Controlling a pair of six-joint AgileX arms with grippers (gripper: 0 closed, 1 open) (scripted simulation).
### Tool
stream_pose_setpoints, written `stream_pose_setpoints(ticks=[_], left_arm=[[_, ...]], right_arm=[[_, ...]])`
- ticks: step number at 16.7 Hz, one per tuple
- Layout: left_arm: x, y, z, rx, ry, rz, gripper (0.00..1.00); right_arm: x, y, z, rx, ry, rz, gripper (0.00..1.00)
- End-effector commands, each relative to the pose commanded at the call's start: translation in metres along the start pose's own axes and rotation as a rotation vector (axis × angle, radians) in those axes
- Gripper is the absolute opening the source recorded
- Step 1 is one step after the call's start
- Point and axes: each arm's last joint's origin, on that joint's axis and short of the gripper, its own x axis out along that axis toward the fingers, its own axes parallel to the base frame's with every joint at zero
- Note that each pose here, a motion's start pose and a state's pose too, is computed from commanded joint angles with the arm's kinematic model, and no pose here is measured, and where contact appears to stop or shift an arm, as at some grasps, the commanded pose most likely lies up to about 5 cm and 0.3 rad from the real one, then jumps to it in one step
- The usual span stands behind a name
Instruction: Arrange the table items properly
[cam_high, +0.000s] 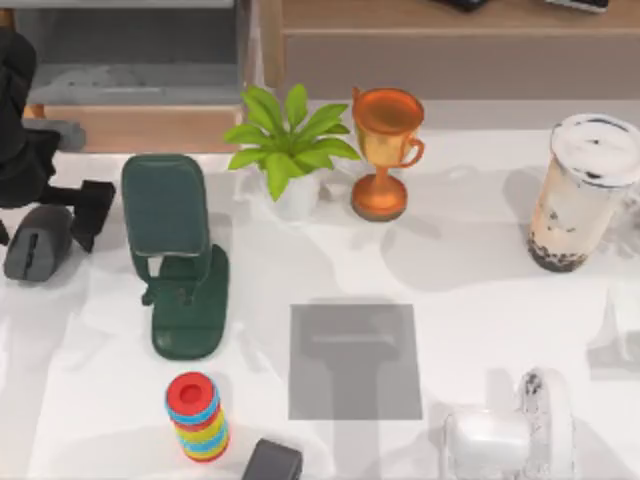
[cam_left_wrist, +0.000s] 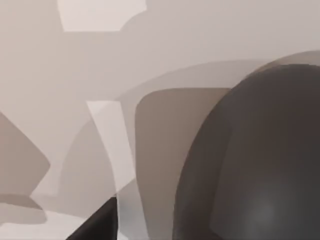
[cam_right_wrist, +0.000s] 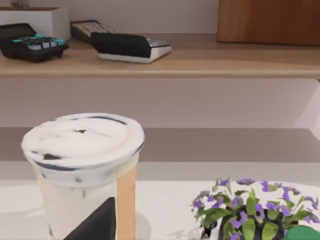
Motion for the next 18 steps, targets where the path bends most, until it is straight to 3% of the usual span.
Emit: stream_pose_setpoints(ticks=[10, 18], left_arm=[[0.0, 0.0, 0.0, 0.0, 0.0, 0.0, 0.02], [0.0, 0.0, 0.0, 0.0, 0.0, 0.0, 0.0]], right_arm=[[0.0, 0.0, 0.0, 0.0, 0.0, 0.0, 1.0], [0.0, 0.0, 0.0, 0.0, 0.0, 0.0, 1.0]])
